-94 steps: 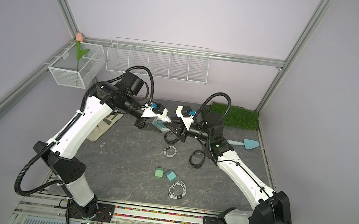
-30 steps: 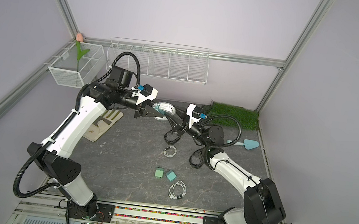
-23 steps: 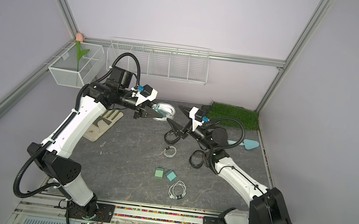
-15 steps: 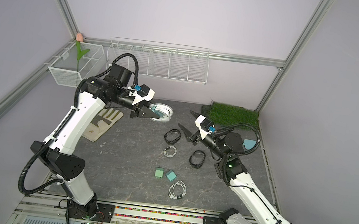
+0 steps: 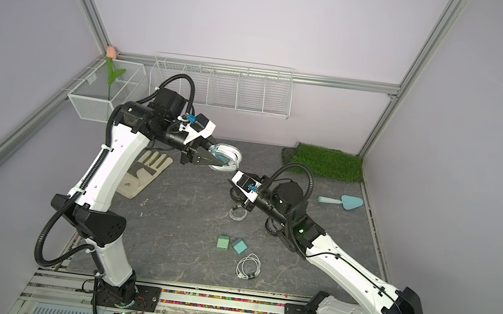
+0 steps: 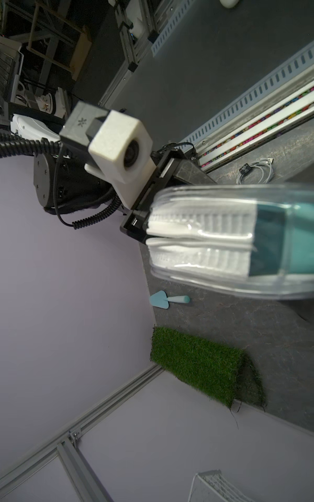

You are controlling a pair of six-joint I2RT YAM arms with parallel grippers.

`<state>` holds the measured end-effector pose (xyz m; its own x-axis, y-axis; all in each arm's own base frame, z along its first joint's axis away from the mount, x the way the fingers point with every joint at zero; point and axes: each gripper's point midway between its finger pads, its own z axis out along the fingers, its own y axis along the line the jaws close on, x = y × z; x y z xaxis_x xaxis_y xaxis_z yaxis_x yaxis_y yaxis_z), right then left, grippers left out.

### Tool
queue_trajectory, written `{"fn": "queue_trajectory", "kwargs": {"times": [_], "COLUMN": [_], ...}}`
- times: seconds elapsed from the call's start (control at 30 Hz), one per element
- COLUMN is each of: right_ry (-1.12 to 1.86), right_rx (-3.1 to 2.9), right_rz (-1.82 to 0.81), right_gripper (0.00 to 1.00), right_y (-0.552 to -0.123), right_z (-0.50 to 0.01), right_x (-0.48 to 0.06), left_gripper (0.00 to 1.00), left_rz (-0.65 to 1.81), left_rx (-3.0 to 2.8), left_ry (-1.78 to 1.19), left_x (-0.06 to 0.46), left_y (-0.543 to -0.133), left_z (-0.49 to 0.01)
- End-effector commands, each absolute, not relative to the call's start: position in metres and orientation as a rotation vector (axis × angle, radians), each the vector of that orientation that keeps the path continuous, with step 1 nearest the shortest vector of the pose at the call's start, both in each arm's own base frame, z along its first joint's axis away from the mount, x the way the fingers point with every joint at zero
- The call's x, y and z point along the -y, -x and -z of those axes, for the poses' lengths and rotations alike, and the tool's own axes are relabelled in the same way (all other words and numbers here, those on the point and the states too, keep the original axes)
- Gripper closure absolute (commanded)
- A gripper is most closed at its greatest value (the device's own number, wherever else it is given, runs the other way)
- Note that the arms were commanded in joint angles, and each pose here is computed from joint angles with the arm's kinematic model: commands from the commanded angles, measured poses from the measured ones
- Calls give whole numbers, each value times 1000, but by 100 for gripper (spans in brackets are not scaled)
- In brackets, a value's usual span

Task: Pack away charging kits
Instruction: Adjust the storage bag, then zip the zipper on the storage bag.

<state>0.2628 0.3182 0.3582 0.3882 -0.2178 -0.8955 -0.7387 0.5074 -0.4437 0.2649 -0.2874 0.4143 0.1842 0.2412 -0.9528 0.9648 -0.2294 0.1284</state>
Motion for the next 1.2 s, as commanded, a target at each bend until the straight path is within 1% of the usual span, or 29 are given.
{"fn": "queue_trajectory", "kwargs": {"times": [0.0,0.23,0.4,0.63,0.97,1.17], "right_ry": [876,781,787,762,746,744], "right_rx": [-1079,-1071,-1062,-1045,-1031,-1026], "right_rz": [-293,-177,-179,-168,-149,-115], "right_gripper": [63,64,65,69,72,78], "right_y": [-275,-287,-287,-287,-288,-291], "right_z": [-398,-405,-406,-413,-420,-421], "right_x": [-309,-298,-302,-299,-301,-304], "left_gripper": [100,100,100,100,100,100], "left_rz": [1078,1048,1051,1020,1003,1011], "left_rx": [-1178,-1195,-1217,-1260,-1297,-1317], "left_ry": [-1557,-1524,-1522,-1515,-1516,-1524], "left_x": [288,286,287,287,287,287], "left_y": [-270,-270,-273,-280,-285,-285], "left_z": [-432,-432,-432,-426,-420,-417]}}
